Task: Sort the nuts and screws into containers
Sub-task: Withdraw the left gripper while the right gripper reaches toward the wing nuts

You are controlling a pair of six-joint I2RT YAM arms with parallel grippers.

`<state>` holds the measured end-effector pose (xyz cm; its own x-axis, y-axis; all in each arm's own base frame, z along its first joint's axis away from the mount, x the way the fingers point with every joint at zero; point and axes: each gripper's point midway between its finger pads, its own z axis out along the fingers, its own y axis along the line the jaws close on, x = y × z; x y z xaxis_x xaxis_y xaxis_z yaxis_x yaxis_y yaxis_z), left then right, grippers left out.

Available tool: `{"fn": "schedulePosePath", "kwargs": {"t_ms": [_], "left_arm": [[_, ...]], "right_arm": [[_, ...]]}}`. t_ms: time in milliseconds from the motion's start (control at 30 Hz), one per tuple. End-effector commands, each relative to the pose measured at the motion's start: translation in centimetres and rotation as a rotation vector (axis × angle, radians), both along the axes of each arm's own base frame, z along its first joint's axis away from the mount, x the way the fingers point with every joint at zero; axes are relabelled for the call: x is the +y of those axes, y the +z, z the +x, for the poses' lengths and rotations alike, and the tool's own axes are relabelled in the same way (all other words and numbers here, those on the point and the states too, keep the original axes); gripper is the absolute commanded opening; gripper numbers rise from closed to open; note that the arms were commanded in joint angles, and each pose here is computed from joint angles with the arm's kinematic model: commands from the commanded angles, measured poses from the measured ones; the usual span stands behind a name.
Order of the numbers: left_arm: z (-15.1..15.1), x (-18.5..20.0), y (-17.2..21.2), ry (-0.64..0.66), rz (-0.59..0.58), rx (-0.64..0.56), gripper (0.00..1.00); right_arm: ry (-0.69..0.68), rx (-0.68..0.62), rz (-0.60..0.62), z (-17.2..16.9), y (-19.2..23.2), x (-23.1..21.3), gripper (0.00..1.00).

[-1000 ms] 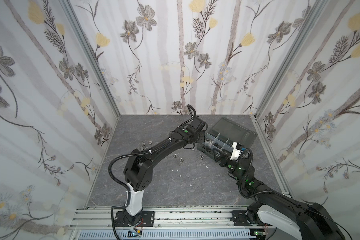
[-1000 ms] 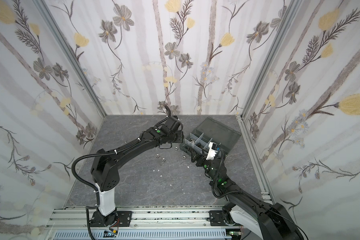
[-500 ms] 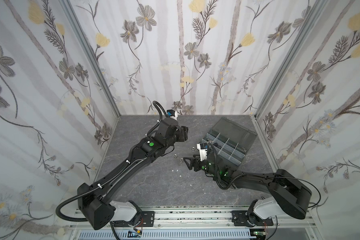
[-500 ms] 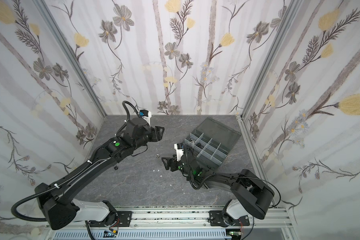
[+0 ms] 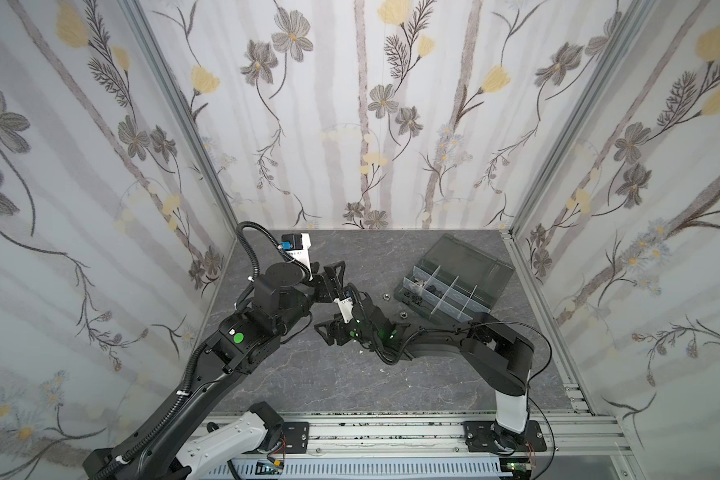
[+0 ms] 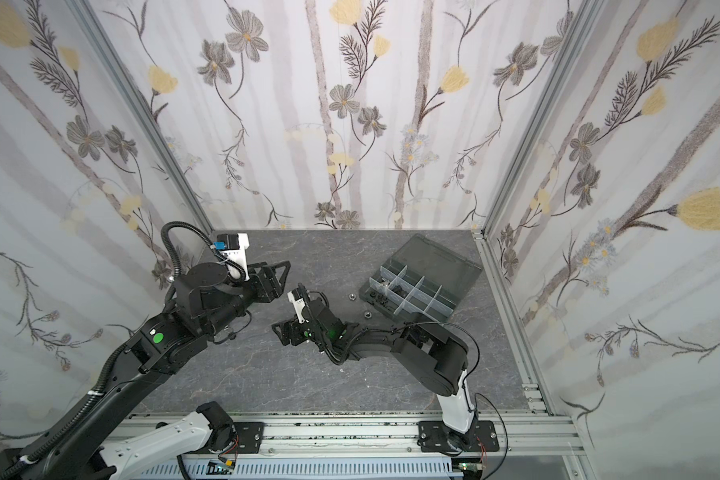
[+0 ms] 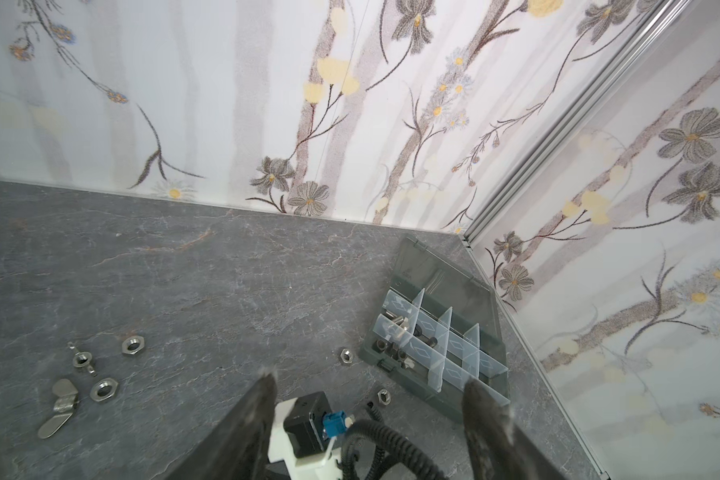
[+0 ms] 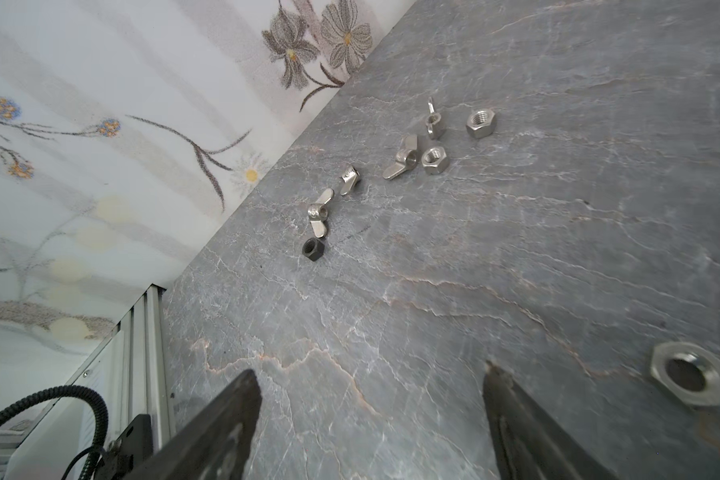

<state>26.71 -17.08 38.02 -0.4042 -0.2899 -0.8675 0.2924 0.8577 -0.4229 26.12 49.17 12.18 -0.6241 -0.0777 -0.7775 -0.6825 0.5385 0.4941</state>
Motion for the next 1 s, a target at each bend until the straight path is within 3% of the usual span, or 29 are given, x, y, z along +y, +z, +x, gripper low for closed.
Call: {"fn": "schedulePosePath", "kwargs": {"t_ms": [0,400,967], "left_arm": [[-0.7,1.2,-0.2,0.028,0.016,0.009,0.71],[-2.0,2.8,1.5,0.052,0.0,-0.004,0.71],[-2.8,3.7,1.3,0.075,-0.021,0.021,0.72]], "right_arm": [[0.057,-0.029,-0.021,-0.4,-0.4,1.9,0.84],[0.18,-0.119,-0.039,-1.2,-2.3,9.2,0.82],[0.257,-0.264,-0.073,-0.9,-5.8,14.3,0.73]]}}
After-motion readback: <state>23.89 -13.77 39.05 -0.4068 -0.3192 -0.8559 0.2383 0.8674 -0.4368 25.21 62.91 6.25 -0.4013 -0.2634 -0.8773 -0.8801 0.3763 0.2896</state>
